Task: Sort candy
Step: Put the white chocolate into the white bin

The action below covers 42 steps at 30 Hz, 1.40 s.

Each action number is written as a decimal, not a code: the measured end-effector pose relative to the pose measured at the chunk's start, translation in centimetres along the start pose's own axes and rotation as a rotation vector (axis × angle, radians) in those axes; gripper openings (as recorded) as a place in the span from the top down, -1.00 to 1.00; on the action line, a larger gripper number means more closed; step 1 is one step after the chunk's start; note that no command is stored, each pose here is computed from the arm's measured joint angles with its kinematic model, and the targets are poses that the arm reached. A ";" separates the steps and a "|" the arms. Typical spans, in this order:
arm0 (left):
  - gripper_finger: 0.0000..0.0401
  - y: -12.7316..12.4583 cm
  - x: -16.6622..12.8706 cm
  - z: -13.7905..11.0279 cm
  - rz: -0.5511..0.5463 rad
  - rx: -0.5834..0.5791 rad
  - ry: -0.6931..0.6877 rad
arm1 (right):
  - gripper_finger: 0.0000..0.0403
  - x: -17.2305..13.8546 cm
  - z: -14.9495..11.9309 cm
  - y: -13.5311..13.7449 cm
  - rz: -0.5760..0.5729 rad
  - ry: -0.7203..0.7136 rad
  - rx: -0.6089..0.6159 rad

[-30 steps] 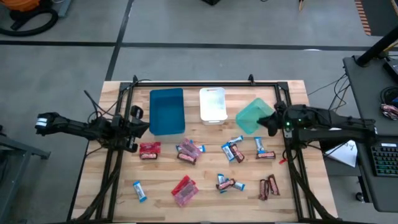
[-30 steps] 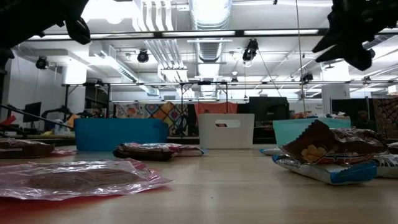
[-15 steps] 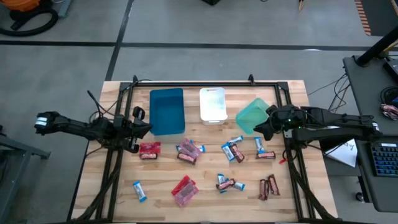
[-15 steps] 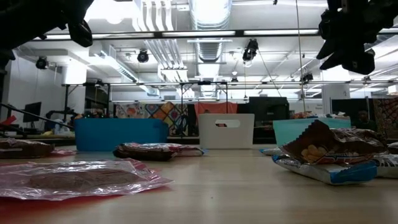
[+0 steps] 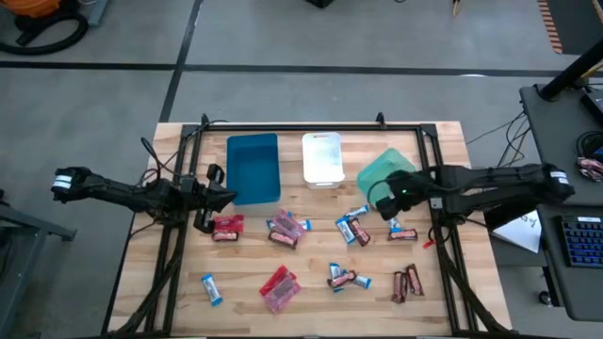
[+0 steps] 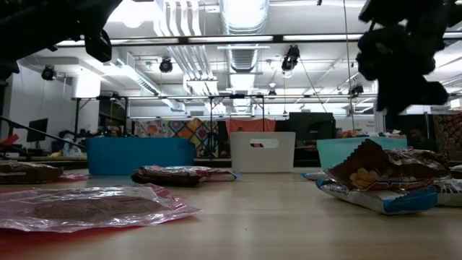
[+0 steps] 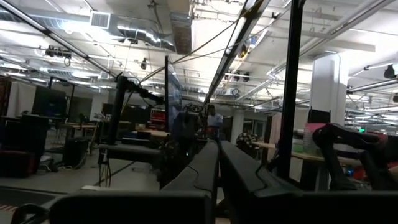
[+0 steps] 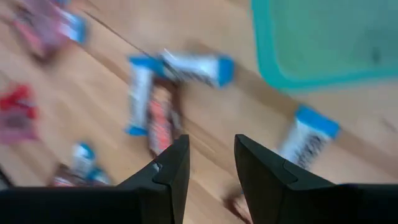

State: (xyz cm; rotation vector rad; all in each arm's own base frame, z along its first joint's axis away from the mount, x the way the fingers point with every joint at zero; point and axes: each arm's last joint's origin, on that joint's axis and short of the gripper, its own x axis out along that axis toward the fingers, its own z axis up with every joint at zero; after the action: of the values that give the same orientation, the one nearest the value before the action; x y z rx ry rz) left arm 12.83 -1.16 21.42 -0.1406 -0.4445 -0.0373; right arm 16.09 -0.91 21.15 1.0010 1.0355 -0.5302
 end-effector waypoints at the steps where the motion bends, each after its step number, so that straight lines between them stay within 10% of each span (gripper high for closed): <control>1: 1.00 0.0 0.0 0.0 0.000 0.000 -0.001 | 0.41 0.4 -0.2 -0.2 -0.035 0.040 0.011; 22: 1.00 0.0 0.0 0.2 0.001 0.007 -0.015 | -0.06 4.7 -0.8 -0.9 -0.390 0.231 0.056; 42: 1.00 0.2 0.0 0.2 0.079 0.007 -0.021 | 0.42 8.2 -0.8 -0.3 -0.465 0.224 0.009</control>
State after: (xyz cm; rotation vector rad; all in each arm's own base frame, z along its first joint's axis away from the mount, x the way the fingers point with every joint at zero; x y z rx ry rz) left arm 12.73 -0.91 21.54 -0.1514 -0.4597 0.0439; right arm 19.17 0.32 13.55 0.8384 1.4817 -0.8142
